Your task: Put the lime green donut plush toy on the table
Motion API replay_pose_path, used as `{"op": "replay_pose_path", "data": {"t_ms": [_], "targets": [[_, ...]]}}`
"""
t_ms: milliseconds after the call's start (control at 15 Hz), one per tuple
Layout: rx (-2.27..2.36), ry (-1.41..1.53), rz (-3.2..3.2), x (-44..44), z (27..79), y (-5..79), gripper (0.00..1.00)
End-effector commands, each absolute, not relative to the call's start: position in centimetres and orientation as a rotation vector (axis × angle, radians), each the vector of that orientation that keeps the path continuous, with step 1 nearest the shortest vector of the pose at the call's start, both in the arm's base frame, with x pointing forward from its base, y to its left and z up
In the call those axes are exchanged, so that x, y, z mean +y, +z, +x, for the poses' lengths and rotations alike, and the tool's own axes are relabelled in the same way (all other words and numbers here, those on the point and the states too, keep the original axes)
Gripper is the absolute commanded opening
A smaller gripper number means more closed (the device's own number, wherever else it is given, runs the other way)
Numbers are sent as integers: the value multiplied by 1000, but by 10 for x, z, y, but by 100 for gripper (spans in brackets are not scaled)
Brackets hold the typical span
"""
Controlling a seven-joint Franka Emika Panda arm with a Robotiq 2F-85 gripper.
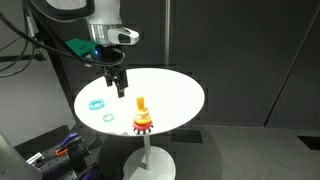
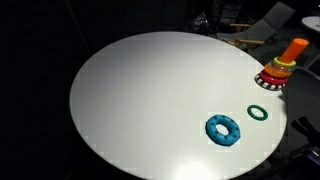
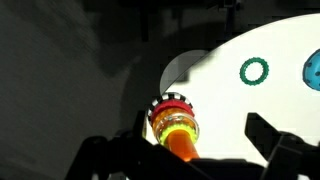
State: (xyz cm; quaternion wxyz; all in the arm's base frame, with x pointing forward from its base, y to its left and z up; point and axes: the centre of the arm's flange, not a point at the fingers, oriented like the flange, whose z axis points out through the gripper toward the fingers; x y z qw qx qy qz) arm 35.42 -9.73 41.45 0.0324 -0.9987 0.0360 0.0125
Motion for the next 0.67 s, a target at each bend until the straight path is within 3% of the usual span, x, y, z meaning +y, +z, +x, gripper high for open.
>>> {"op": "replay_pose_path", "data": {"t_ms": [0,600], "targets": [[111,38,-3075,-97,354,415,100],[251,-28,-3044,-106,373,363,100]]}}
